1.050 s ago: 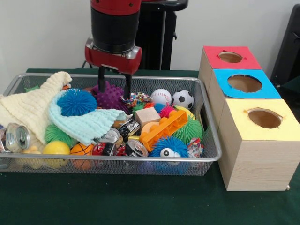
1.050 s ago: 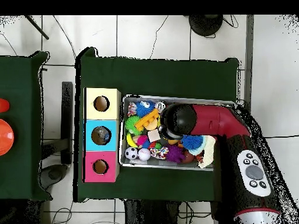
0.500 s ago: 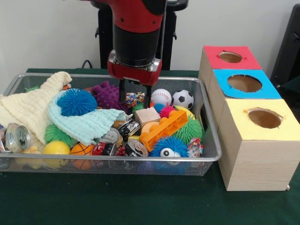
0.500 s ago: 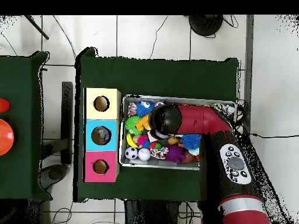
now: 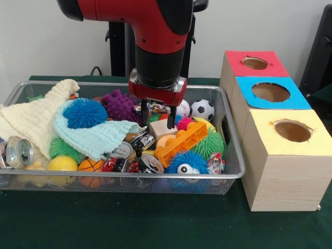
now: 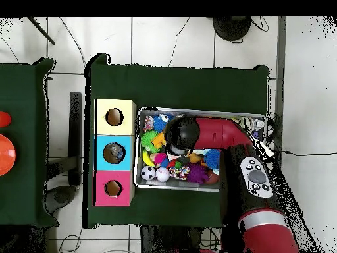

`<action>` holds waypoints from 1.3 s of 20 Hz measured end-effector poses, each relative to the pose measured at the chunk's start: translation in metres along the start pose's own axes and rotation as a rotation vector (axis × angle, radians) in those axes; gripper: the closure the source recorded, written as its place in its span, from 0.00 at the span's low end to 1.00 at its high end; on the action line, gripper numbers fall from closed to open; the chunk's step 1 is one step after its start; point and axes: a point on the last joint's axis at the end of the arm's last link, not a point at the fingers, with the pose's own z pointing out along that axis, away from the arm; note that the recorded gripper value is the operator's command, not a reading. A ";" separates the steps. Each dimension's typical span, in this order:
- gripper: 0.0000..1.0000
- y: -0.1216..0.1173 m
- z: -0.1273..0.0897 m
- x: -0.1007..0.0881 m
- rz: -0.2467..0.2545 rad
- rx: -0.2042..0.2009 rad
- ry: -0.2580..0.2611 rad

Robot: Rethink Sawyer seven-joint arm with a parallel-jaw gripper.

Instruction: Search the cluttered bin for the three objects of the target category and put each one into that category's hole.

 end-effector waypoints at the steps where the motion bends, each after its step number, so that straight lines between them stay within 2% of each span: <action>1: 0.00 0.000 0.001 -0.003 0.003 -0.002 -0.002; 10: 0.00 -0.002 0.007 -0.045 0.037 -0.017 -0.058; 16: 0.00 -0.004 0.007 -0.064 0.048 -0.019 -0.085; 21: 0.00 -0.006 0.006 -0.077 0.056 -0.021 -0.107; 26: 0.00 -0.007 0.004 -0.082 0.058 -0.021 -0.117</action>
